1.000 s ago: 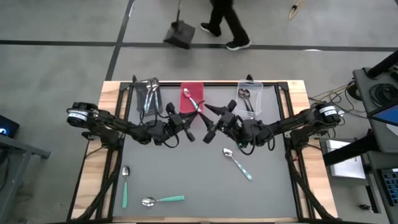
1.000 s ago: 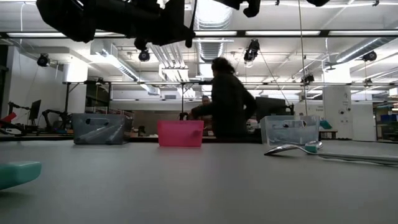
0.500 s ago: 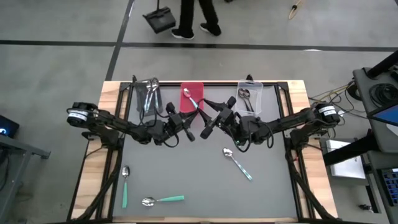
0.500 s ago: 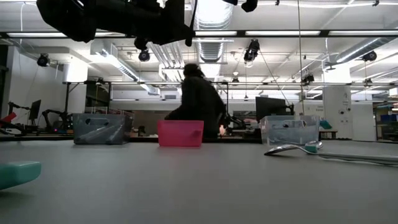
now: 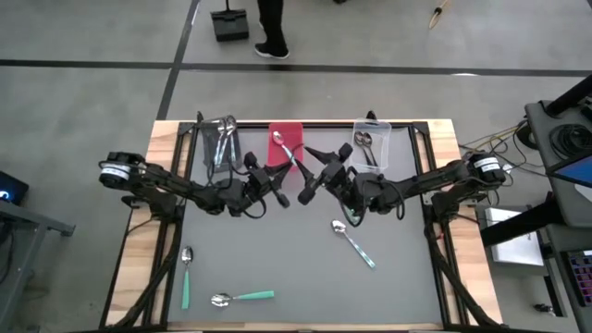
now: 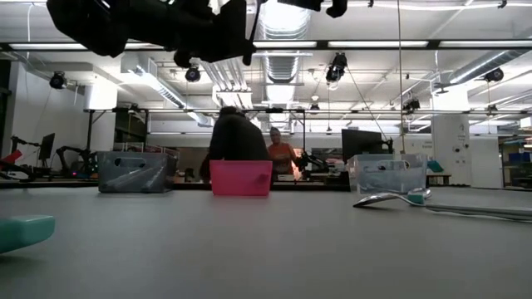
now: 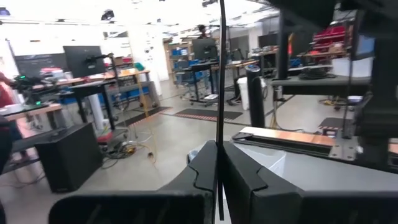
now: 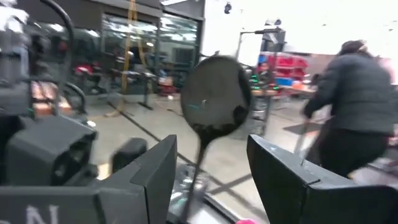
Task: Sort silverware by color (type)
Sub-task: Put the black spoon into the transparent bin
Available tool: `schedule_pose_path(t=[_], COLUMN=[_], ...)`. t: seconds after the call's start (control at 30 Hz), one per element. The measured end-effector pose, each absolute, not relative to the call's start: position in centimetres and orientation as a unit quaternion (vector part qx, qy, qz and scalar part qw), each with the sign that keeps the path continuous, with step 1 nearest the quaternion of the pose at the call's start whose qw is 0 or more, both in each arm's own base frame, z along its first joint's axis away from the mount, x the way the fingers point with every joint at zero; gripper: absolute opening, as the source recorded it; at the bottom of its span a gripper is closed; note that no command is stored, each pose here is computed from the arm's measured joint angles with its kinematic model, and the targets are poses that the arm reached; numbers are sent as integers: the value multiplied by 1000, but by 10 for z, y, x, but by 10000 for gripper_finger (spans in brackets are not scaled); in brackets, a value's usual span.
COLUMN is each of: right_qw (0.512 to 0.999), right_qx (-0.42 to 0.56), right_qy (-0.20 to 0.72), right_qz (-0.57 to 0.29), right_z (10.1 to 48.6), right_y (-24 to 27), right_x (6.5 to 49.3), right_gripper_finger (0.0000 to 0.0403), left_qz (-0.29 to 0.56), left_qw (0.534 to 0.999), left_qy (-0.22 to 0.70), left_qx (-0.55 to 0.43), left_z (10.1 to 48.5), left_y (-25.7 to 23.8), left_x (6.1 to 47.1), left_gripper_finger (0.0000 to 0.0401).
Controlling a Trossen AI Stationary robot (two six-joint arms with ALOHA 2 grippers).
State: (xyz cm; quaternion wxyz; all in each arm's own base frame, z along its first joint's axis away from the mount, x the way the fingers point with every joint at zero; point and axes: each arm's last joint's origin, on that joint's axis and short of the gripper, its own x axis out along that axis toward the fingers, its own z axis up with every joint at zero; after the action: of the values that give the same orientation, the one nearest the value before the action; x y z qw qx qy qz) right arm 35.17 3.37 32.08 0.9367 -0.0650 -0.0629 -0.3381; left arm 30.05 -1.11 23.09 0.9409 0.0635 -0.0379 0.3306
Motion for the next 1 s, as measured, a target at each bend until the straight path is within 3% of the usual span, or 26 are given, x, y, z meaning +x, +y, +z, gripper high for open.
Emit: schedule_pose_path(t=[0.37,0.5,0.73,1.0], right_qw=[900,903,934,936], right_qx=[-125,-98,-42,-14], right_qy=[-9,-21,-62,-71], right_qz=[-416,-418,-350,-344], right_z=[321,321,317,308], right_y=[51,52,49,34], right_x=[344,344,351,360], right_gripper_finger=[225,223,243,264], left_qz=[331,331,306,291], left_qw=[941,941,949,953], left_qy=[-31,-31,-49,-67], left_qx=[64,64,49,43], left_z=[224,224,226,235], left_y=[-12,-12,-13,-14], left_x=[293,293,294,298], left_gripper_finger=[0,0,0,0])
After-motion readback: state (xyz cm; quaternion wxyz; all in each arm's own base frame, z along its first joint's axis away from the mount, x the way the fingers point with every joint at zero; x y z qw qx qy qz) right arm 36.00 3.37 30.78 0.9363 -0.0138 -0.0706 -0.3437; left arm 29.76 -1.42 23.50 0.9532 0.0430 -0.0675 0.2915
